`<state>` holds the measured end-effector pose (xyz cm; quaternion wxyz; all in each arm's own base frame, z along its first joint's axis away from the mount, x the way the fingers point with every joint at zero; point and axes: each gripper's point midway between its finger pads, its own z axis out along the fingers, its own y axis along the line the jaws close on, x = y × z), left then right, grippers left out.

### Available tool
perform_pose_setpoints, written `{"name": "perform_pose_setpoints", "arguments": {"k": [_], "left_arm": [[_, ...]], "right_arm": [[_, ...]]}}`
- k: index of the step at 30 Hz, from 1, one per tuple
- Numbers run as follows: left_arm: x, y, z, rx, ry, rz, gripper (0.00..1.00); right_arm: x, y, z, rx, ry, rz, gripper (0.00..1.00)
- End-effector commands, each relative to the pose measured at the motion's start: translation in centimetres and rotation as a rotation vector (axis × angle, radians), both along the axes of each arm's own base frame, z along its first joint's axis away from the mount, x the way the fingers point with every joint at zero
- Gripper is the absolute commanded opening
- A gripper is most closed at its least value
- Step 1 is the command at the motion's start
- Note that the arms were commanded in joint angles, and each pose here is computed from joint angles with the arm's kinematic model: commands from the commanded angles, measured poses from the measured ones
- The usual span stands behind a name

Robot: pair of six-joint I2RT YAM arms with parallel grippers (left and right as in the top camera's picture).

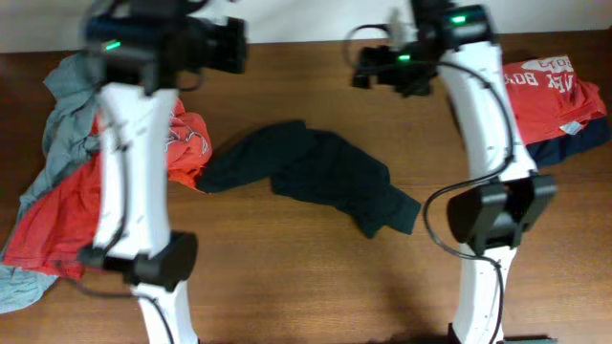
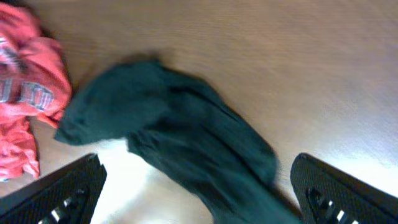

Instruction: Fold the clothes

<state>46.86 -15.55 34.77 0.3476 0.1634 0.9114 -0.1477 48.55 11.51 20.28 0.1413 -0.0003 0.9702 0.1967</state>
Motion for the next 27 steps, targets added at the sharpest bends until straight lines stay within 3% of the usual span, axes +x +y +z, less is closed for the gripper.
{"name": "perform_pose_setpoints", "arguments": {"k": [1,12,17,27], "left_arm": [[1.4,-1.9,-4.3,0.056,0.059,-0.091,0.13],[3.7,-6.2,-17.6,0.211,0.210,-0.331,0.17],[3.6,-7.7,-20.5,0.246,0.235,-0.397,0.17],[1.8,-8.2,-25.7,0.460,0.326,-0.435,0.18]], "right_arm": [[-0.7,-1.3,1.5,-0.016,-0.022,0.014,0.99],[-1.5,-6.2,-0.1,-0.075,0.056,-0.062,0.99],[-1.8,-6.7,-0.7,-0.075,0.079,-0.072,0.99],[-2.0,-6.7,-2.8,-0.077,0.122,-0.070,0.99]]}}
